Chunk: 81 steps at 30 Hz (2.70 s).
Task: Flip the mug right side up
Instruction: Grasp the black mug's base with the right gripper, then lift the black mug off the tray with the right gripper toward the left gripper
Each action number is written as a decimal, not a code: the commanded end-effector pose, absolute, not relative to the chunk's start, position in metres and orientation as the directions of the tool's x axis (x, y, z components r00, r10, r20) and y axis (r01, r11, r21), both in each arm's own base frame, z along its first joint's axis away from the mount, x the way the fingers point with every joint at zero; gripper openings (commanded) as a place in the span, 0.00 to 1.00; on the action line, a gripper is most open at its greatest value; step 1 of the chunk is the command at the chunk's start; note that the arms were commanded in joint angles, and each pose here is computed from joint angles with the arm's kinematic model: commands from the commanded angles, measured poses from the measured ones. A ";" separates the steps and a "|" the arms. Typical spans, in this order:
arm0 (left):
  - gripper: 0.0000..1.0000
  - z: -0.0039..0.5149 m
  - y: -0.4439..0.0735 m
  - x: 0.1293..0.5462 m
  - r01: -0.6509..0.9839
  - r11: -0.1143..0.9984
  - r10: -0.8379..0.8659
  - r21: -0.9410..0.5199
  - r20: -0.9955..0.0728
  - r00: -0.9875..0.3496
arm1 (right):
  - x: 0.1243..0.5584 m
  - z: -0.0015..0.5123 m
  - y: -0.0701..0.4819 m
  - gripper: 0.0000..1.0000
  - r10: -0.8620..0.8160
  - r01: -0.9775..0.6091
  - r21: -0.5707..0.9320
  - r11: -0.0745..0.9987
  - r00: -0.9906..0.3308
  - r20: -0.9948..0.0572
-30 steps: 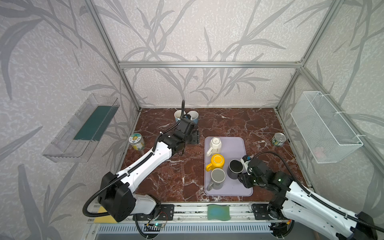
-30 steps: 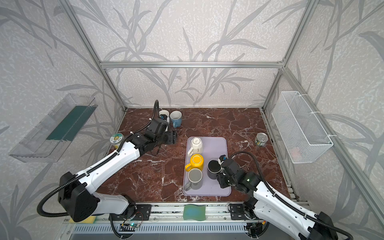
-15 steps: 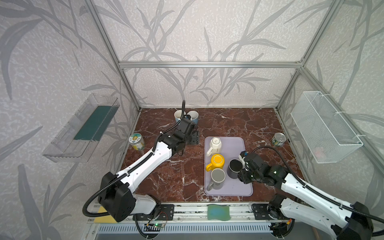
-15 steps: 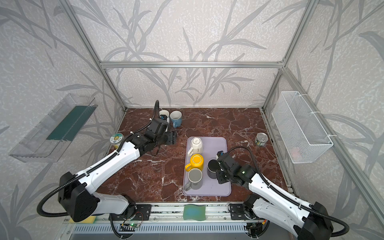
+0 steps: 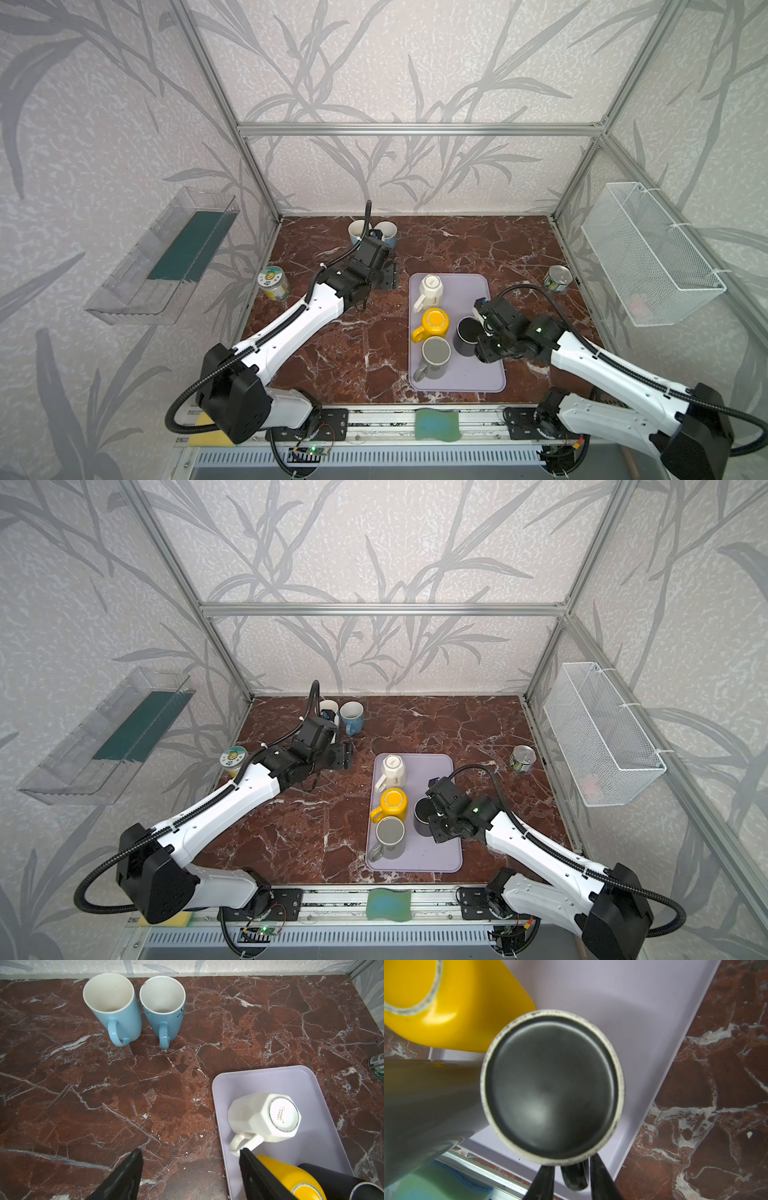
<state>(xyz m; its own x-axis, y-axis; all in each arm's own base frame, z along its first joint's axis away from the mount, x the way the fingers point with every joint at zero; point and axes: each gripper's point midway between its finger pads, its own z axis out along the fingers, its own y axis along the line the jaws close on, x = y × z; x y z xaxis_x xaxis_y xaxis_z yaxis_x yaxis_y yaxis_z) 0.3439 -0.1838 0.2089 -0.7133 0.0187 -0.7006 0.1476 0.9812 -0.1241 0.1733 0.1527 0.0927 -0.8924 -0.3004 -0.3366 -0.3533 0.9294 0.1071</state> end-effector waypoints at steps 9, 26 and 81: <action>0.76 0.218 -0.183 0.347 0.150 0.984 0.037 -0.097 -0.710 -0.703 | 0.174 0.092 0.155 0.31 -0.357 -0.390 0.069 0.918 -0.890 -0.283; 0.76 0.221 -0.182 0.348 0.148 0.984 0.031 -0.100 -0.719 -0.695 | 0.177 0.080 0.154 0.30 -0.377 -0.396 0.034 0.918 -0.894 -0.241; 0.74 0.236 -0.210 0.361 0.198 0.960 -0.018 -0.199 -0.748 -0.663 | 0.205 0.119 0.156 0.00 -0.262 -0.395 0.159 0.905 -0.811 -0.523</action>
<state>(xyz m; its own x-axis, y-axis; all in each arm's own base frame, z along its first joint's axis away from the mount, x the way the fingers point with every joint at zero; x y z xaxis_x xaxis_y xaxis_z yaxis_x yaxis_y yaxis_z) 0.3560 -0.2006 0.2222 -0.6868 0.0031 -0.7268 0.1834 0.9684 -0.1692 0.1911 0.1465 0.1002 -0.8543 -0.2926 -0.4295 -0.3762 0.9184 0.1225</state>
